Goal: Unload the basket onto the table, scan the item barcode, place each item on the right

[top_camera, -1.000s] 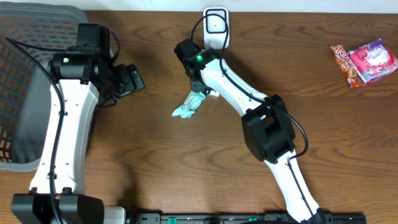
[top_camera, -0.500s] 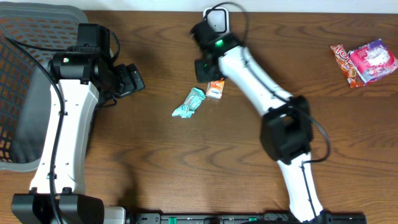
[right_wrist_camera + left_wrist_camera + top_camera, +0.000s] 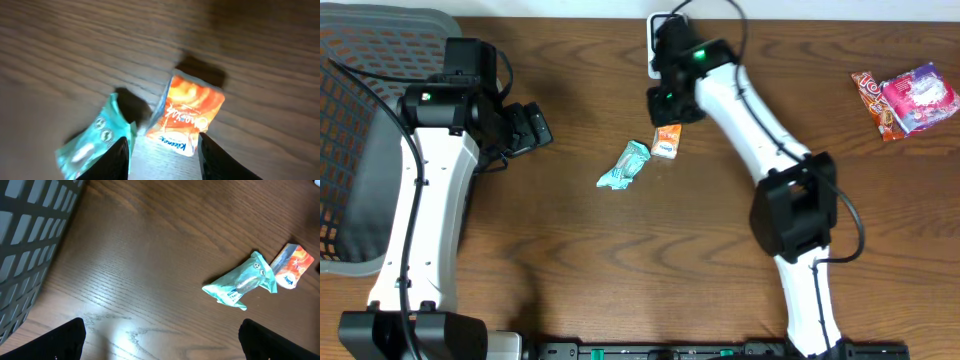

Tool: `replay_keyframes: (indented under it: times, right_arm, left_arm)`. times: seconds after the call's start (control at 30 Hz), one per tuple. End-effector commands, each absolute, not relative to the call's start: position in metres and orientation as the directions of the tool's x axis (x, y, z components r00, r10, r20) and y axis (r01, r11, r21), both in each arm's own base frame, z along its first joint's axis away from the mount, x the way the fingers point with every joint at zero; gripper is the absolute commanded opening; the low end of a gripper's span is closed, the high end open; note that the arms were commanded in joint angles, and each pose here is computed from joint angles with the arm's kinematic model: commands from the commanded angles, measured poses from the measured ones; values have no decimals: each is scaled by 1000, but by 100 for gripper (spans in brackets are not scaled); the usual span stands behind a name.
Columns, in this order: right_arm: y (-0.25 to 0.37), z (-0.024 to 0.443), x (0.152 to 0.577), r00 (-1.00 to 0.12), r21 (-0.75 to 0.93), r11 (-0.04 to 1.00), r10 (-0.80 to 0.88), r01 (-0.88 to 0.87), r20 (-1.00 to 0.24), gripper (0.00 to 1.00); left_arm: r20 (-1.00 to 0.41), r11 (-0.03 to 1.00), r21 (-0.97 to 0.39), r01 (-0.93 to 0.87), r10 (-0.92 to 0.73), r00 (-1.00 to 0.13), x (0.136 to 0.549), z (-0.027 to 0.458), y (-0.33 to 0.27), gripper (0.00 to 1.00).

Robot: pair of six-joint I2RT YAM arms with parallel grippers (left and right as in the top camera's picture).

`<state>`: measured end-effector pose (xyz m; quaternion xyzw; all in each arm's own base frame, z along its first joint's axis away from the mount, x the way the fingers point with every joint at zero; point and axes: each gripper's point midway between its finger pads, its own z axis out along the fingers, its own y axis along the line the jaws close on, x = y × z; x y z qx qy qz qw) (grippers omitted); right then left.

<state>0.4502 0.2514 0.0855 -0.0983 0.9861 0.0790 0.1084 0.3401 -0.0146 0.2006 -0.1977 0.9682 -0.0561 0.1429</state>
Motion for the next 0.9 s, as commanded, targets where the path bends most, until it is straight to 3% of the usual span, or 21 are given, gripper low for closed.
replay_keyframes:
  times: [0.0, 0.3, 0.6, 0.67, 0.7, 0.87]
  right_arm:
    - [237, 69, 455, -950, -118, 988, -130, -100, -284, 40]
    - [250, 29, 449, -938, -281, 959, -121, -27, -326, 41]
    - [246, 9, 449, -946, -295, 955, -115, -21, -303, 38]
    - [248, 9, 450, -945, -290, 957, -114, -21, -308, 26]
    - [248, 8, 450, -946, -285, 958, -111, -21, -305, 2]
    - [245, 6, 449, -951, -280, 960, -105, -20, -292, 1]
  left_arm:
    - [-264, 915, -160, -371, -401, -877, 339, 203, -12, 98]
    - [-264, 915, -160, -371, -401, -877, 339, 203, -12, 98]
    - [-264, 915, -160, -371, -401, -877, 339, 203, -12, 98]
    - [-264, 915, -160, -371, -401, -877, 339, 203, -12, 98]
    - [-264, 915, -160, -371, -401, -877, 339, 203, -12, 98]
    - [-264, 915, -160, -371, -401, -877, 339, 203, -12, 98]
